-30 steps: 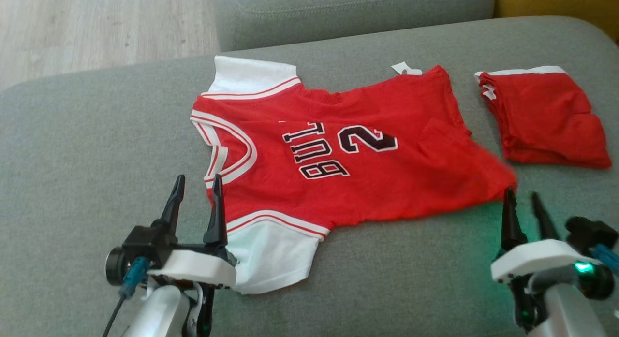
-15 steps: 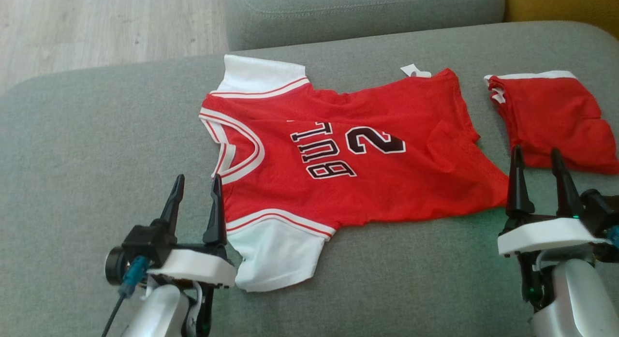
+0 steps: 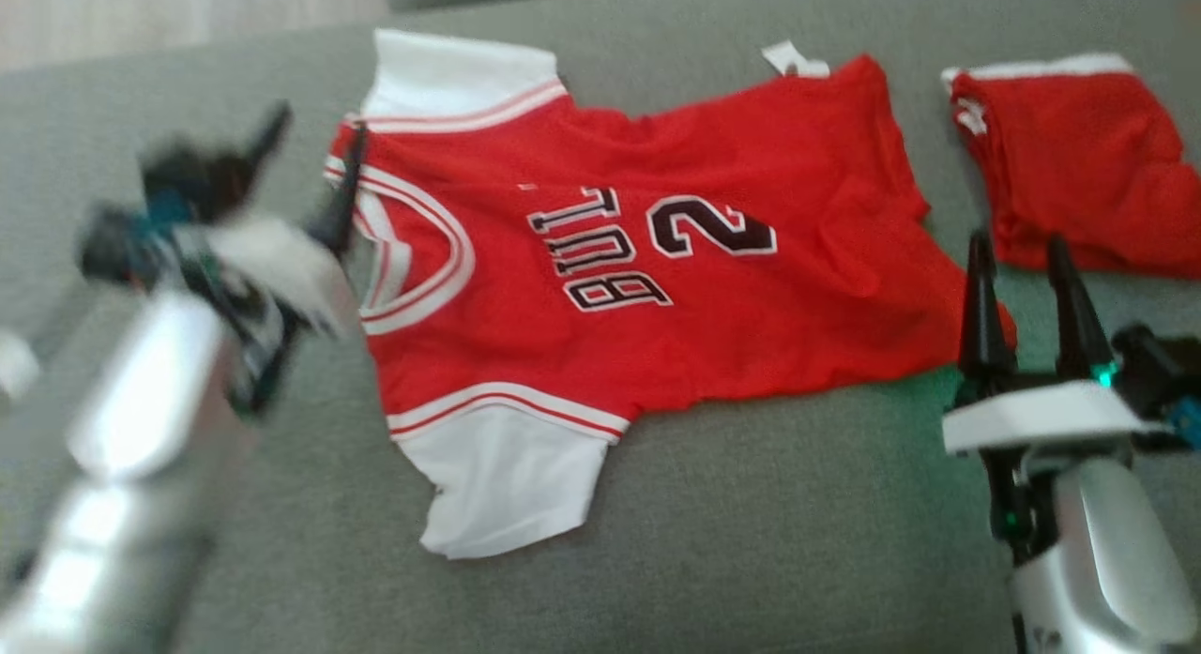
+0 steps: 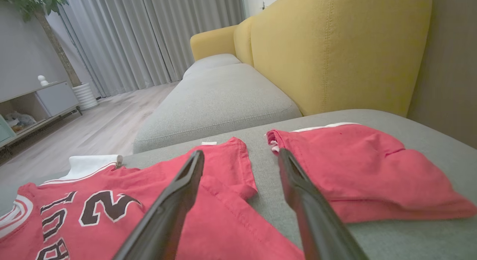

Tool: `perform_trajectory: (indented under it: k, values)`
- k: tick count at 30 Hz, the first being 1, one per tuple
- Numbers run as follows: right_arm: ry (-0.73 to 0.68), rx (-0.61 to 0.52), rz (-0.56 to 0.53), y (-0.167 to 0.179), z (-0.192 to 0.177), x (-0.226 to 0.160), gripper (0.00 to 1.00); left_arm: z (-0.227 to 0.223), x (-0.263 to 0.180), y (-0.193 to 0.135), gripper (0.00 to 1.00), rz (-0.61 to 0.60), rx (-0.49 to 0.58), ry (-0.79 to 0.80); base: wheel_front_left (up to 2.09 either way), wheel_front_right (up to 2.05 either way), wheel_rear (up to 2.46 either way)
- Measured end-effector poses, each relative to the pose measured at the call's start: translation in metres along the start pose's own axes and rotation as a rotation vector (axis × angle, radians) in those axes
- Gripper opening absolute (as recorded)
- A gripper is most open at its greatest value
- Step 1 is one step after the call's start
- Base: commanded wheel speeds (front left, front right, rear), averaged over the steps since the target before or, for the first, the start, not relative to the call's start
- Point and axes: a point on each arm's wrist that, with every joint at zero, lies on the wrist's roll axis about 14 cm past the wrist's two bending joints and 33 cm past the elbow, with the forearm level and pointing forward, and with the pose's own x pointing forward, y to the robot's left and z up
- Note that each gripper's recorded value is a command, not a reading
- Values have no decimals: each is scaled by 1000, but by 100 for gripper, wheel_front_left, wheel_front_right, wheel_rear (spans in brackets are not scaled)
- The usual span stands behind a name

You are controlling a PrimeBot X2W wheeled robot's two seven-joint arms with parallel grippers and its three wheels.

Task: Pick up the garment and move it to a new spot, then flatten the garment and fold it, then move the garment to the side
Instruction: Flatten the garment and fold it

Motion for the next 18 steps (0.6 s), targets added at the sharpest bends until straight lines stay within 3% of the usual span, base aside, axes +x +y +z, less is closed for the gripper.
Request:
perform_trajectory:
  k: [9, 10, 14, 18]
  values:
    - [1, 10, -32, -14, -6, 19, 100, -45, 72, 40, 100, -6, 61, 405, 0, 0, 0]
    - [16, 12, -49, -21, -12, 16, 100, -67, 79, 37, 100, -31, 82, 503, 0, 0, 0]
    - [40, 5, -92, -36, -19, 9, 100, -104, 88, 25, 100, -81, 78, 626, 0, 0, 0]
    - [53, -5, -127, -48, -21, 2, 100, -110, 99, 23, 100, -106, 68, 695, 0, 0, 0]
